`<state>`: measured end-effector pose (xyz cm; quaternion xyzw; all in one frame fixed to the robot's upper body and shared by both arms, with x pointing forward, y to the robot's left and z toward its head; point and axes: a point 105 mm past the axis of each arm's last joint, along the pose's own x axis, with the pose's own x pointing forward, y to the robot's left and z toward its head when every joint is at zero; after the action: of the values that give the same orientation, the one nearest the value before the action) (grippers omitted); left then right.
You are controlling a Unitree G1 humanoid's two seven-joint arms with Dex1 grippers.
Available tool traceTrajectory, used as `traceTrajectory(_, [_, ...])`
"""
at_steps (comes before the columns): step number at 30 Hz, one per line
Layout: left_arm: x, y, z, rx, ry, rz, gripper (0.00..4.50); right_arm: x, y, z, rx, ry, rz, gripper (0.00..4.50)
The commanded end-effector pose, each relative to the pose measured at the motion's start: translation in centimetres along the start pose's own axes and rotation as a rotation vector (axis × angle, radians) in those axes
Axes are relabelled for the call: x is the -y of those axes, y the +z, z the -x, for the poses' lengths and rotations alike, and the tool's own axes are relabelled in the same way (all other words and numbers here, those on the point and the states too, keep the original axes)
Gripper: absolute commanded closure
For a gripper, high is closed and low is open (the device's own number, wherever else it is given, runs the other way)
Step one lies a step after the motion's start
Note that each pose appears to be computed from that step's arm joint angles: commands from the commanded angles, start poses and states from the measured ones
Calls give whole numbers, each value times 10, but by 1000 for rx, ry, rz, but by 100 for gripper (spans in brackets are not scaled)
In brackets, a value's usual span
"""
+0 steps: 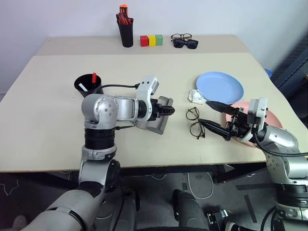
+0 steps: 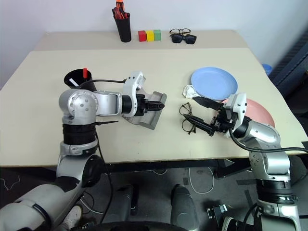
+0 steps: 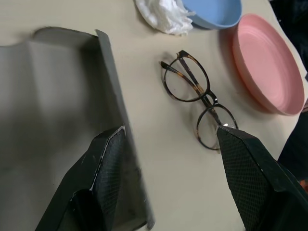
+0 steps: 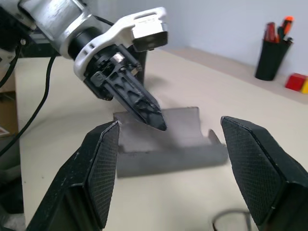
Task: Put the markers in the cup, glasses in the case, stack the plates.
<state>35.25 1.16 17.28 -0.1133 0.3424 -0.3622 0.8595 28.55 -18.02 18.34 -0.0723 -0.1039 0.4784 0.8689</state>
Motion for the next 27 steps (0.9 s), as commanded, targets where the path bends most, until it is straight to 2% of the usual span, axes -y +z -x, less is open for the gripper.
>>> traceTrajectory(1, [-1, 2, -12, -59, 79, 46, 143, 2, 18, 4, 29, -19, 66, 108])
traceTrajectory(7, [4, 4, -21, -113, 140, 58, 143, 1, 19, 10, 25, -51, 76, 108])
traceTrajectory(19, [0, 32, 2, -59, 184, 11, 143, -2, 17, 9, 28, -62, 73, 108])
traceTrajectory(27, [-2, 14, -5, -142, 155, 94, 143, 0, 16, 5, 31, -44, 72, 108])
